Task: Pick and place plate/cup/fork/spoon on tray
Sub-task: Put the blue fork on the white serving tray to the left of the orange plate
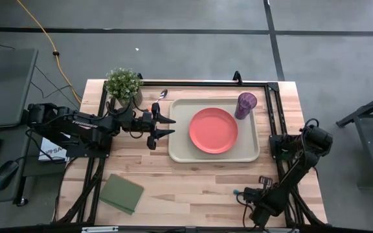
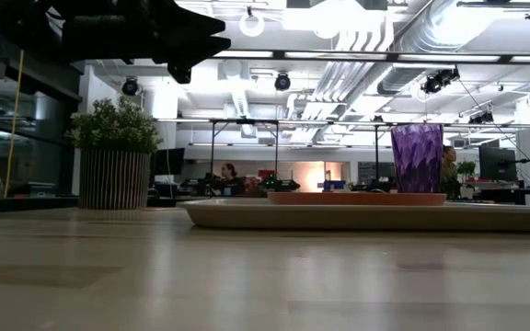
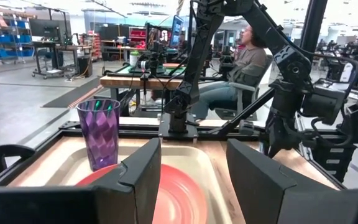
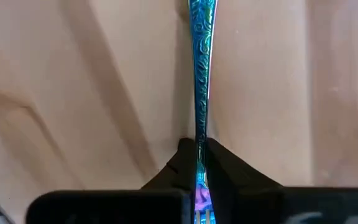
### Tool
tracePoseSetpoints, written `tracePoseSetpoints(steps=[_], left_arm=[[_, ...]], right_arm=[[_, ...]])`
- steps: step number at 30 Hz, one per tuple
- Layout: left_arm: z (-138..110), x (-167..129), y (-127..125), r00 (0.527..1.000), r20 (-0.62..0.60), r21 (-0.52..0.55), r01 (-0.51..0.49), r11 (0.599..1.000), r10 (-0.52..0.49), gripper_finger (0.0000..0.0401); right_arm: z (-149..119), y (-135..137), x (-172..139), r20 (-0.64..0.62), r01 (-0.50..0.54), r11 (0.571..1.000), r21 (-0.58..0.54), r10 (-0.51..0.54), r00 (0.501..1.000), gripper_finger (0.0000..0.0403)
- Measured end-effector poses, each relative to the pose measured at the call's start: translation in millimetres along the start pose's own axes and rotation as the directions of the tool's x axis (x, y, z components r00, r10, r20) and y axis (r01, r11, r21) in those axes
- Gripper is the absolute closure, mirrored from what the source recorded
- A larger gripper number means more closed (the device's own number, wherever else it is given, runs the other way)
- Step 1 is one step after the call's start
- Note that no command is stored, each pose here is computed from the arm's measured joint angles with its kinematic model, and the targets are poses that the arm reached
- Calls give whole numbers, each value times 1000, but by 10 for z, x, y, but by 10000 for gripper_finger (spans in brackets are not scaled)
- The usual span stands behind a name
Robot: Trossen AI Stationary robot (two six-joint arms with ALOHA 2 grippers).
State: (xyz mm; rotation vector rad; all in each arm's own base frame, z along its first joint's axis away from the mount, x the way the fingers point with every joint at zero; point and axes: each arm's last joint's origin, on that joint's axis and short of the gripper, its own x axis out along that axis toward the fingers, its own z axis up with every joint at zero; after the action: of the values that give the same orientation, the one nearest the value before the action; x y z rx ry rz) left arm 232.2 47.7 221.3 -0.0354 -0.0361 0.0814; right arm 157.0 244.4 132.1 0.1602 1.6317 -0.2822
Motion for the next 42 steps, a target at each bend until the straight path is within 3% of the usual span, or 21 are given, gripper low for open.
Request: tracePoseSetpoints(steps=[6,13,20,26,30,34,37,42], left_arm=[[3,0,6,1000,4,-8,-20,1000,20,238],[4,0,6,1000,5,-11,-22,1000,22,238],[7,0,5,1000,8,-252,-18,968,21,238],[-1,0,1,1000,0,-444,-6,896,7,238],[-47,29,-18,993,-102,-547,-10,837,-56,238],[-144,131,-124,958,-250,-560,-25,828,-140,238],[-187,264,-227,930,-287,-565,29,824,-229,238],[-247,517,-368,882,-317,-583,109,805,-349,238]], right_arm=[[79,-72,-293,38,158,987,-34,-157,987,399],[293,-116,-782,187,307,949,-73,-289,939,401],[734,-359,-1028,354,542,828,-147,-467,810,402],[1198,-578,-1045,386,587,761,-276,-471,793,402],[1461,-673,-1031,416,580,718,-385,-426,803,402],[1650,-681,-1044,502,616,631,-471,-382,776,403],[1750,-683,-1054,539,626,587,-514,-347,768,403],[1819,-729,-1058,544,629,575,-524,-342,766,403]])
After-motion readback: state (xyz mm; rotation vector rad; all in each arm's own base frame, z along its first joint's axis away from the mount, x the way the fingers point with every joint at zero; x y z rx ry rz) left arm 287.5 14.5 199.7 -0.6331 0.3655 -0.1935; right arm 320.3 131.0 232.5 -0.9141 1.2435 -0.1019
